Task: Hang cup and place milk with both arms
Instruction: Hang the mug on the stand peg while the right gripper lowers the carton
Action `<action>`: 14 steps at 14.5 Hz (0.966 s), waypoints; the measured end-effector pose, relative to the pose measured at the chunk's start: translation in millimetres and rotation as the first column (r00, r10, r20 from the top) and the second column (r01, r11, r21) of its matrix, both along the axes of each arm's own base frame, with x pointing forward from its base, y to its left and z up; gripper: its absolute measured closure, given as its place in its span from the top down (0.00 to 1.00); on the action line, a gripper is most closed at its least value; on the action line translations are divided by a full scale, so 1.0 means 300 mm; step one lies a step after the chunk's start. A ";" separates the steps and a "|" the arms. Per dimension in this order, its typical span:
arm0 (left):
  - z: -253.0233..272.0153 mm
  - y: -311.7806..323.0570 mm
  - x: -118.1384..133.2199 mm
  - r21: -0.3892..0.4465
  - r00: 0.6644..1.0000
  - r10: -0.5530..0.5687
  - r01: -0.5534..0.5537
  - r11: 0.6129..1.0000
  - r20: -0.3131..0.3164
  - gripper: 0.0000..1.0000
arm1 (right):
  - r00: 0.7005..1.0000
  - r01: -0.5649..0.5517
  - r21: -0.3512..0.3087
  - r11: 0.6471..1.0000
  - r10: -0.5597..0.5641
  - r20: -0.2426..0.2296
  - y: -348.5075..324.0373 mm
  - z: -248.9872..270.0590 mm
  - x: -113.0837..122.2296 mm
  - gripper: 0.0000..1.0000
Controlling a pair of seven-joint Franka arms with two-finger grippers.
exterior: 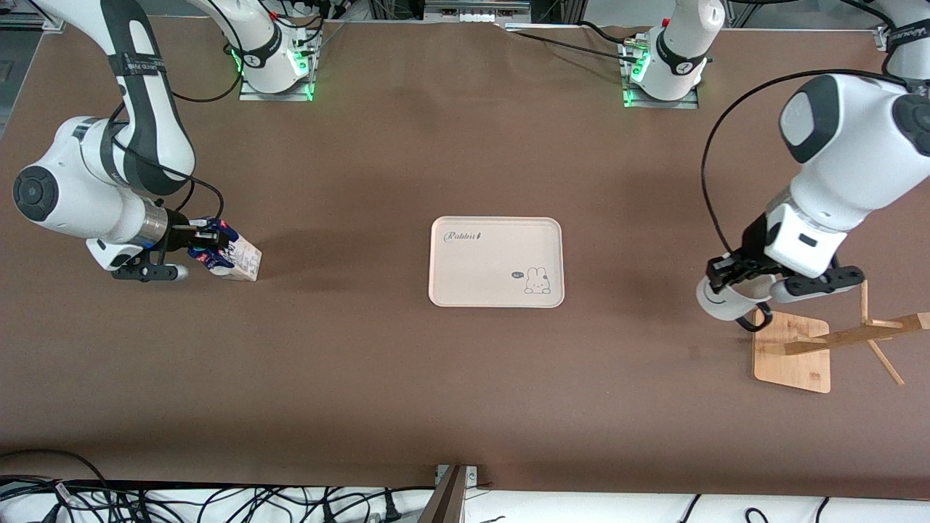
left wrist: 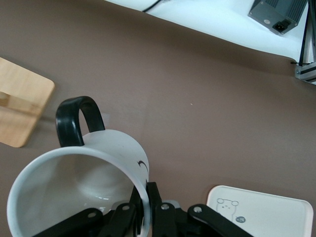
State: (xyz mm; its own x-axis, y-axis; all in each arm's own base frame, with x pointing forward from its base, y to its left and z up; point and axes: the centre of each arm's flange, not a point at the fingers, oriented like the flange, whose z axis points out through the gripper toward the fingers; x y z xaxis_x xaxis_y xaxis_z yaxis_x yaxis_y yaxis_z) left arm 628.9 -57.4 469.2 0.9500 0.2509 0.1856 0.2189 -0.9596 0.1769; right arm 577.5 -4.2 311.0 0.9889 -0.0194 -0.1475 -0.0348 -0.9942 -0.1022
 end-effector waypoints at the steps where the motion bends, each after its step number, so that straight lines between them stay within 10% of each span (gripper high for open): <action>1: 0.004 0.045 0.005 0.022 1.000 -0.022 0.022 1.000 0.008 0.07 | 1.000 -0.016 0.002 1.000 0.016 0.003 -0.005 -0.001 0.001 0.31; 10: 0.062 0.289 0.025 0.118 0.984 -0.169 0.162 0.980 0.055 0.07 | 0.999 -0.050 0.029 0.998 0.050 0.013 -0.127 0.185 0.068 0.99; 14: 0.058 0.346 0.019 0.126 0.985 -0.168 0.162 0.979 0.044 0.07 | 0.998 -0.066 0.057 0.996 0.067 -0.013 -0.150 0.481 0.110 1.00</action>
State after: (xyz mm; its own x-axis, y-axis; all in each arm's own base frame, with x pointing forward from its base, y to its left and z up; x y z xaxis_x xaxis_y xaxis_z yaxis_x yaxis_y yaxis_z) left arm 634.6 46.4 486.7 0.9643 0.0639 0.2571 0.0490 -0.9968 0.0638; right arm 610.5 -49.1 455.3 0.9854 0.0553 -0.1608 0.0295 -0.9869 -0.1583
